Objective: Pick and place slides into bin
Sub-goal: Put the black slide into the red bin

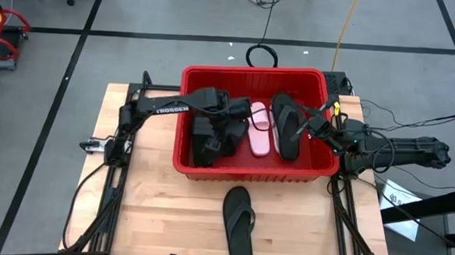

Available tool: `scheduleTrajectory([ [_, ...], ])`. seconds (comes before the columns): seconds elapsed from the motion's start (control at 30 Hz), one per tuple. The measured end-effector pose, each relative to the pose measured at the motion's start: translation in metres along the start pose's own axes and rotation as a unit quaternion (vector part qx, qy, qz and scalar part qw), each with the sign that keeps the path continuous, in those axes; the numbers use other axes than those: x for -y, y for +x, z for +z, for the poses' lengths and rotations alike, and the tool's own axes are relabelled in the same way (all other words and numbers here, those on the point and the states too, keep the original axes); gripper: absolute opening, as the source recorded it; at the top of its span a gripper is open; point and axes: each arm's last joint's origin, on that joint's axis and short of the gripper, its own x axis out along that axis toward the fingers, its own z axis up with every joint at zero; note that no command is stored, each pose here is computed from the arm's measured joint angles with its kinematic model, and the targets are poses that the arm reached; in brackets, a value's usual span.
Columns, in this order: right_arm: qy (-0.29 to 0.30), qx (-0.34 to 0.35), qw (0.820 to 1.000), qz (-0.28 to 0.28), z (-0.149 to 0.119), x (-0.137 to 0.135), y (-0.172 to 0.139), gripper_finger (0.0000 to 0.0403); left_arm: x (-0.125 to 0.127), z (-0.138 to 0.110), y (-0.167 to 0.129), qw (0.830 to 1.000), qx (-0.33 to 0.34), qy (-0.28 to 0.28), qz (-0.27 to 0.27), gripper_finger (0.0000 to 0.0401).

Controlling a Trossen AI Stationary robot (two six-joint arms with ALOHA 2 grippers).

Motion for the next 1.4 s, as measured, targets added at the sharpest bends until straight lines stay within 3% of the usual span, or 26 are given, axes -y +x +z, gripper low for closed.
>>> scheduleTrajectory([
  [0.2, -0.001, 0.0, 1.0, 0.0, 0.0, 0.0, 0.0, 0.0, 0.0, 0.002, 0.001, 0.998, -0.026, -0.006, 0.057, 0.0088],
  [0.77, -0.006, 0.0, 1.0, -0.001, 0.0, 0.0, 0.0, 0.0, -0.001, 0.001, 0.016, 0.998, -0.015, -0.037, 0.051, 0.0088],
  [1.13, -0.005, 0.0, 1.0, -0.001, 0.0, 0.0, 0.0, 0.0, -0.004, 0.0, 0.016, 0.991, -0.056, -0.017, 0.12, 0.0088],
  [1.4, -0.004, 0.0, 1.0, -0.001, 0.0, 0.0, 0.0, 0.0, -0.006, 0.001, 0.016, 0.991, -0.042, -0.033, 0.12, 0.0088],
])
